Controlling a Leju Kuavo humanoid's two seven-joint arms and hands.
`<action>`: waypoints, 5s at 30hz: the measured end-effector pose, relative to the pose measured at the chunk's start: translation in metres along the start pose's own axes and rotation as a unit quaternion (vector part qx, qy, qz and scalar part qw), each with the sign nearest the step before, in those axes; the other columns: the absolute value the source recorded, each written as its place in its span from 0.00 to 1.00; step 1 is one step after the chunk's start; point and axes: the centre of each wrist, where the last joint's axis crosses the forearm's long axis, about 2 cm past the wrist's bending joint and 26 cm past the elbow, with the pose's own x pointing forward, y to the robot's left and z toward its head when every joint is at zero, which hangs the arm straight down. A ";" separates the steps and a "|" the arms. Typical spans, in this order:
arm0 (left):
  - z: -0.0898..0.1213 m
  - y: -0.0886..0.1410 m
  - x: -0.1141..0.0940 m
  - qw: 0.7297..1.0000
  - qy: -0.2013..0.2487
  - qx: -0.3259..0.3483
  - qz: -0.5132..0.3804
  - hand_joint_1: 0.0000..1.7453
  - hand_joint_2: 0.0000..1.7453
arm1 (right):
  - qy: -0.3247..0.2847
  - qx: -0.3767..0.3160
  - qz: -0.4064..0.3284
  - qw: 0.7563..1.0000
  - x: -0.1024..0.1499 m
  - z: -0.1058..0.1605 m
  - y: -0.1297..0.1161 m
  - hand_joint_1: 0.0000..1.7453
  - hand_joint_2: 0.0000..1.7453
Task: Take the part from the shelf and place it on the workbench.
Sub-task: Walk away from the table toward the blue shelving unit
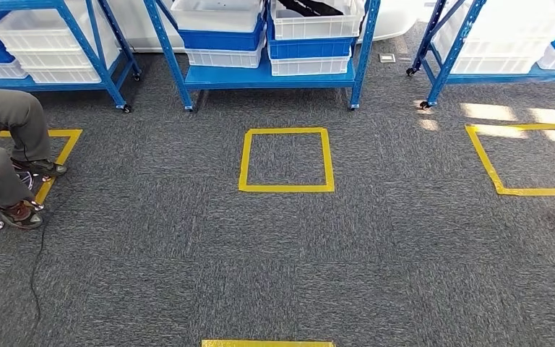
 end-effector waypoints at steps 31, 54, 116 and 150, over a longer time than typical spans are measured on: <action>0.001 -0.002 0.000 1.000 0.006 0.001 0.001 0.00 0.00 | 0.001 0.002 0.000 1.000 -0.001 0.000 0.001 0.00 0.00; 0.002 -0.003 -0.002 1.000 0.016 0.007 0.009 0.00 0.00 | 0.001 0.000 0.001 1.000 -0.001 0.000 0.000 0.00 0.00; -0.024 0.067 -0.014 1.000 0.021 0.008 -0.018 0.00 0.00 | 0.043 -0.023 -0.078 0.996 -0.050 -0.001 -0.020 0.00 0.00; -0.024 0.066 -0.013 1.000 0.008 0.002 -0.026 0.00 0.00 | 0.047 -0.023 -0.079 0.995 -0.051 -0.001 -0.021 0.00 0.00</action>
